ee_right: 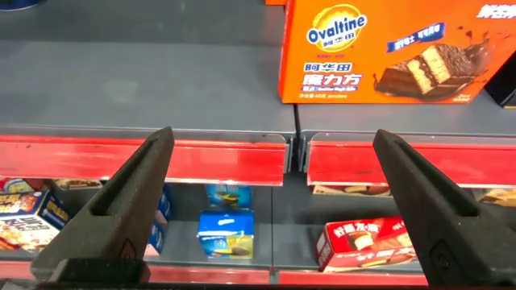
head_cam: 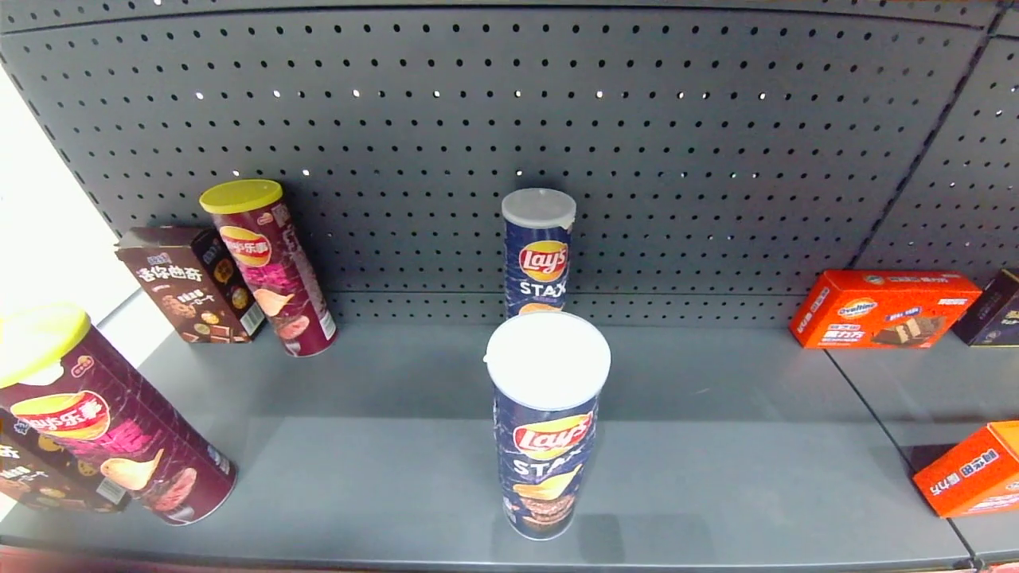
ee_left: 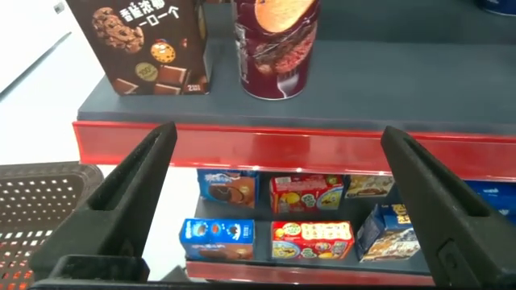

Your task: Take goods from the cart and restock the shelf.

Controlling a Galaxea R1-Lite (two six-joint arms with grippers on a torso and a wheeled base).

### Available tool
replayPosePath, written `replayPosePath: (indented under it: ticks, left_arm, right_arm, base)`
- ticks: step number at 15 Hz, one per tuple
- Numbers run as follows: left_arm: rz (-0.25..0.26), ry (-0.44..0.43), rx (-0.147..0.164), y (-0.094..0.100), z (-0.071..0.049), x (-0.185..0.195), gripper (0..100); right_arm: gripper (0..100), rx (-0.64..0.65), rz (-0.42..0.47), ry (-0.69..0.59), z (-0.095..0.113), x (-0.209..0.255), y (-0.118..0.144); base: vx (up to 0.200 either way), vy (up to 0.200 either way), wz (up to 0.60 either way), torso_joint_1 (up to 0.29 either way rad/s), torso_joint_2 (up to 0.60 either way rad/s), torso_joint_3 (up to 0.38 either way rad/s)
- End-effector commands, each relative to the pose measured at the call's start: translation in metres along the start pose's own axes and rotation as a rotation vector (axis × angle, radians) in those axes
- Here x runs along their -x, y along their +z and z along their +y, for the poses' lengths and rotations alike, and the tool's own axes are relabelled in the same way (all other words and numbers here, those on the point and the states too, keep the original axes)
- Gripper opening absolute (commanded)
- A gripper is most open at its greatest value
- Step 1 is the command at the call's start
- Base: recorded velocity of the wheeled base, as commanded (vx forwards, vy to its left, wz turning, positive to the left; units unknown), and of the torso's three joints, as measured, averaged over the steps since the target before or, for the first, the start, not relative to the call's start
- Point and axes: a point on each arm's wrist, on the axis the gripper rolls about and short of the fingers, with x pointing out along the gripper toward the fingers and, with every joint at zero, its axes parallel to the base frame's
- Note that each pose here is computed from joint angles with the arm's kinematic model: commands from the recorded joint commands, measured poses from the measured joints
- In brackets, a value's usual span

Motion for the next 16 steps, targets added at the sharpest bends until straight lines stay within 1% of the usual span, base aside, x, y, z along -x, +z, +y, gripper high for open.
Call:
replayPosePath:
  ticks: [1,10,12,16]
  left_arm:
    - [-0.001,0.002,0.002,0.0,0.0,0.0,100]
    - [-0.001,0.001,0.002,0.0,0.0,0.0,100]
    - [-0.001,0.002,0.002,0.0,0.0,0.0,100]
    - [-0.001,0.001,0.002,0.0,0.0,0.0,100]
  right_arm:
    - [100,0.001,-0.001,0.001,0.0,0.0,0.0]
    - [100,0.001,-0.001,0.001,0.0,0.0,0.0]
    - [100,0.001,-0.001,0.001,0.0,0.0,0.0]
    - [100,0.001,-0.001,0.001,0.0,0.0,0.0]
  base:
    - [0.0,0.2,0.0,0.002,0.0,0.007]
    - [0.0,0.0,0.0,0.0,0.0,0.0]
    - [-0.2,0.0,0.0,0.005,0.0,0.0]
    - [0.0,0.0,0.0,0.0,0.0,0.0]
